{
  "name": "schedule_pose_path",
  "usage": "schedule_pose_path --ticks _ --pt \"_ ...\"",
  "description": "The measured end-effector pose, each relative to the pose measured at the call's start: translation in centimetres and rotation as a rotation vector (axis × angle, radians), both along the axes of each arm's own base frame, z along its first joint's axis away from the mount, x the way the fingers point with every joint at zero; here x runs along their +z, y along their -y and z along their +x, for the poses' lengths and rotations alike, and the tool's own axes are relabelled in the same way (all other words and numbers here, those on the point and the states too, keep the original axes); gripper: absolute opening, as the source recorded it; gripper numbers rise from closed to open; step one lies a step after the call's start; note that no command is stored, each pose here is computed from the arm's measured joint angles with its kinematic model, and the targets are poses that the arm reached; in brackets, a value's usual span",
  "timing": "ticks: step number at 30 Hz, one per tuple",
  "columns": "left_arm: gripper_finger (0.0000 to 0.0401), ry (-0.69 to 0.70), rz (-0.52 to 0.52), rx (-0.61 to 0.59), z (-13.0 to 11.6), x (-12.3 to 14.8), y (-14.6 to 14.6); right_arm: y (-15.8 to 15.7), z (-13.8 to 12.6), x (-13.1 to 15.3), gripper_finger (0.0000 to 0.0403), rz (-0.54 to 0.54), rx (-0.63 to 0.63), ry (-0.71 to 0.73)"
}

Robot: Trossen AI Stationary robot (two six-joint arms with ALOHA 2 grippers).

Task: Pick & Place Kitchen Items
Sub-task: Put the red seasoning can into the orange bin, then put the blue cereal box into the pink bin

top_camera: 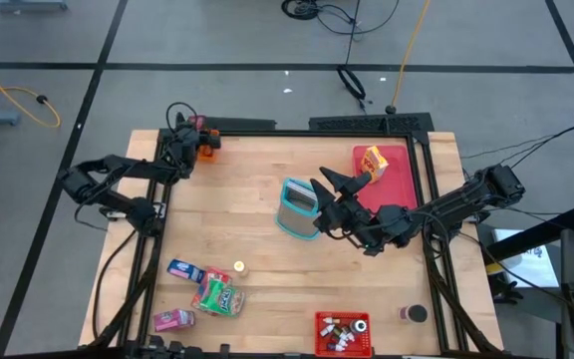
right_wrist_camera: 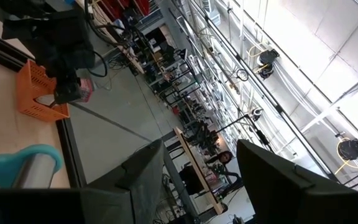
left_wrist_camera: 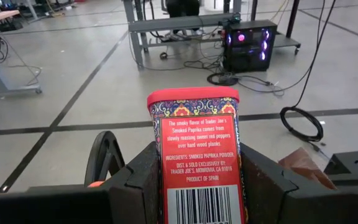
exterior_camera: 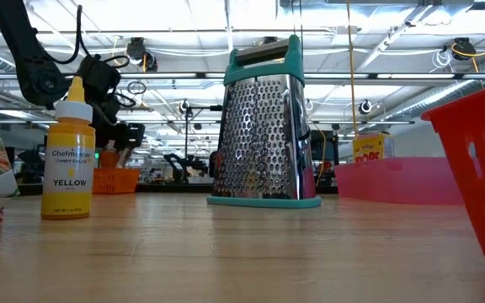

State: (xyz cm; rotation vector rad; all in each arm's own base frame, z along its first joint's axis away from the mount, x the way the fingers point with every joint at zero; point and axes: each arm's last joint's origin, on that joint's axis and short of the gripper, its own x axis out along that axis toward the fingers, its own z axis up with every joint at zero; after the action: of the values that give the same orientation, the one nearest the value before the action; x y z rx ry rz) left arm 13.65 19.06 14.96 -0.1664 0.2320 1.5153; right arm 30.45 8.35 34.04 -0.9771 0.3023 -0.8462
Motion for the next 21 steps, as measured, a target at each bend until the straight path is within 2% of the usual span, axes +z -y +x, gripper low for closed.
schedule_pose_path --ticks 6,12,15,21 --pt "0.0158 -0.004 0.007 -0.005 0.02 0.08 -0.02 0.21 0.08 -0.06 0.0196 -0.002 -0.007 -0.007" --pt "0.0265 0.01 0.0 -0.052 0.1 0.09 -0.08 0.2 0.08 -0.06 0.0196 -0.002 -0.006 -0.007" --pt "0.0296 0.014 -0.003 -0.063 0.06 0.09 -0.14 0.2 0.08 -0.06 0.0196 -0.002 -0.006 -0.006" --pt "0.0294 0.019 -0.008 -0.079 0.09 0.07 -0.14 0.2 0.08 -0.06 0.0196 -0.002 -0.006 -0.006"
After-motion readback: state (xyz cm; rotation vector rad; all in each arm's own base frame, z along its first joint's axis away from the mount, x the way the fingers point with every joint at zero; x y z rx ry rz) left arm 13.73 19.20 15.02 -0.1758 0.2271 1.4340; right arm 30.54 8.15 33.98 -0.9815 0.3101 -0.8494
